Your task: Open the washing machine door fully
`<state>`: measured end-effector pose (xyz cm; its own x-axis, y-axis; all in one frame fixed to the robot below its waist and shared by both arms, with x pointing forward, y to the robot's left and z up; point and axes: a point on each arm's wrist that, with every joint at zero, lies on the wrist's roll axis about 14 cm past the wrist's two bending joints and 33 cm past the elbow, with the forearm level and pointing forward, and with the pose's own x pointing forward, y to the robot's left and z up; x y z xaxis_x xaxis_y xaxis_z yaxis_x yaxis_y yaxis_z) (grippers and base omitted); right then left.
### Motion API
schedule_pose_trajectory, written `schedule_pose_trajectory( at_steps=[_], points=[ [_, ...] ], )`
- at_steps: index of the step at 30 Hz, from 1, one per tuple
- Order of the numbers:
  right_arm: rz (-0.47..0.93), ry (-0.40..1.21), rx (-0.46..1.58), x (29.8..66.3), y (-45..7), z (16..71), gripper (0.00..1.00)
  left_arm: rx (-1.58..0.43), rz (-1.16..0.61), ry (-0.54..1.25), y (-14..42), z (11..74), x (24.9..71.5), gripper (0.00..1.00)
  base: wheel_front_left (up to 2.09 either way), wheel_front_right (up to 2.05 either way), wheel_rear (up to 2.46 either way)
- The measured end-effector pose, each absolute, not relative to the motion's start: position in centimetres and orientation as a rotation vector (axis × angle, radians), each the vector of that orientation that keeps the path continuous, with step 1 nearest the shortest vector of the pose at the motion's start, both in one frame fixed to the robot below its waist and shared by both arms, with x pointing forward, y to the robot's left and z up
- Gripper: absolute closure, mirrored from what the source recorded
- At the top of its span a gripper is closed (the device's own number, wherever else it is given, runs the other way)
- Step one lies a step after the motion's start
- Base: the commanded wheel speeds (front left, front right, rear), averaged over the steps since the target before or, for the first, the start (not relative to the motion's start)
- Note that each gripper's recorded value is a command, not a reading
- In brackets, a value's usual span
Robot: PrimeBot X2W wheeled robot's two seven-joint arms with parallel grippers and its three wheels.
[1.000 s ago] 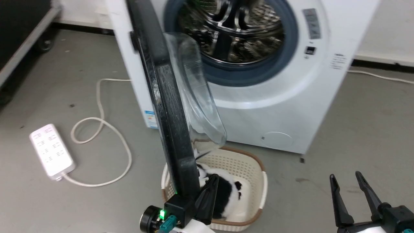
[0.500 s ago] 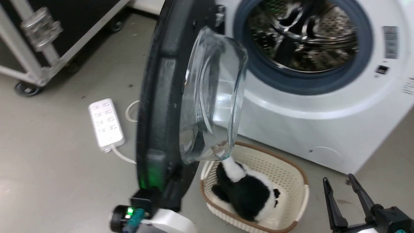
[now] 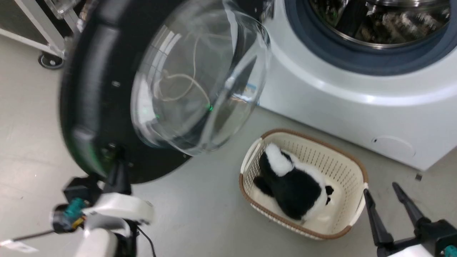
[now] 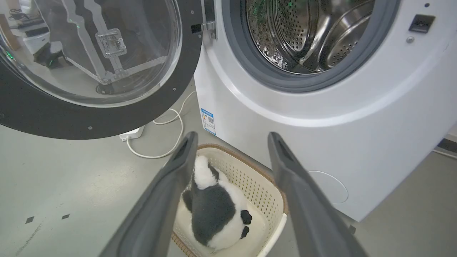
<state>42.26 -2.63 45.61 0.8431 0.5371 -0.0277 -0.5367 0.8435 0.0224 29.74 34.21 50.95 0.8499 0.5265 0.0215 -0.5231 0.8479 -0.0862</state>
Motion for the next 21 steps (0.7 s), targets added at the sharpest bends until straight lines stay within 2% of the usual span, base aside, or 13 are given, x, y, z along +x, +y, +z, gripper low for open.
schedule_pose_trajectory(
  at_steps=[10, 21],
  points=[
    [0.535, 0.095, -0.009, 44.5, -4.8, 42.7, 0.00, 0.000, 0.667, 0.043, 42.4, 50.3, 32.0, 1.00, 0.00, 0.00, 0.00],
    [0.498, 0.119, -0.016, 44.5, -6.3, 42.0, 0.00, -0.006, 0.721, 0.078, 44.9, 49.3, 32.3, 1.00, 0.00, 0.00, 0.00]
  ],
)
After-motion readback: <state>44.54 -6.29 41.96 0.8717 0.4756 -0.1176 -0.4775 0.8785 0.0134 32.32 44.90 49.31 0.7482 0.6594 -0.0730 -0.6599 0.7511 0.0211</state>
